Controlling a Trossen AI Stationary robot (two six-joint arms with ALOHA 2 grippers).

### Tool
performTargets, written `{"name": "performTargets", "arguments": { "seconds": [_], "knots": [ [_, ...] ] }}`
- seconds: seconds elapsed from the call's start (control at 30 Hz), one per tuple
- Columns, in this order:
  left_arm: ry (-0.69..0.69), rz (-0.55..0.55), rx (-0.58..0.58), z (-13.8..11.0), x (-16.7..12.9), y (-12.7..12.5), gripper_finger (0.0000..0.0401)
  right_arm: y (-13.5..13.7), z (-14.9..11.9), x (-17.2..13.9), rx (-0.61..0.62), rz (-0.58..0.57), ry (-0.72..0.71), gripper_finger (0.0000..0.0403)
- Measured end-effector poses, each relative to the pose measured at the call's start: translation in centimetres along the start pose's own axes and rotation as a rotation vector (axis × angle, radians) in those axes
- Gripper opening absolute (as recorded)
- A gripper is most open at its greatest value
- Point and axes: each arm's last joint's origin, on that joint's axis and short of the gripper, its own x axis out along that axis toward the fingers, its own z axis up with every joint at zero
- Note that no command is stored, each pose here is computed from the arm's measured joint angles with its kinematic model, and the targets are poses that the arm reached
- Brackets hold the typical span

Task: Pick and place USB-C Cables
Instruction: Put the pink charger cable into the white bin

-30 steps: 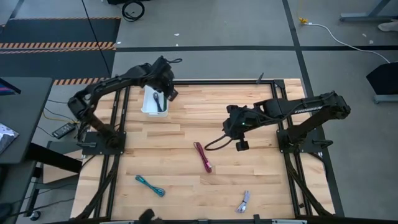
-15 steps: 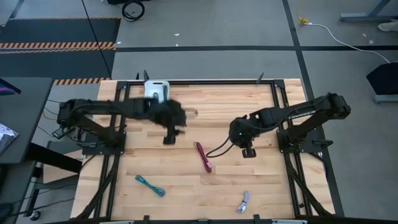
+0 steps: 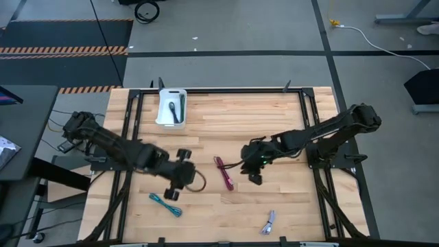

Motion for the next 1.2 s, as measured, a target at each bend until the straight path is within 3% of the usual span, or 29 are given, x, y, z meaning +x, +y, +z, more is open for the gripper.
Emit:
{"name": "performTargets", "arguments": {
  "seconds": [0.27,0.63,1.0,1.2],
  "knots": [
    [0.134,0.005,-0.035,-2.5,-1.2,-4.3,0.0155,-0.8,-0.6,5.0,0.044,-0.016,0.081,0.0107],
    [0.12,0.022,-0.131,-3.9,-2.3,-7.6,0.0155,1.2,1.7,9.7,0.014,-0.017,0.115,0.0107],
    [0.13,-0.006,-0.21,-5.3,-3.3,-9.9,0.0155,1.2,3.4,13.0,0.026,-0.188,0.191,0.0105],
    [0.13,-0.025,-0.253,-5.9,-3.8,-11.1,0.0155,1.4,4.3,12.9,0.007,-0.328,0.277,0.0097]
  ]
}}
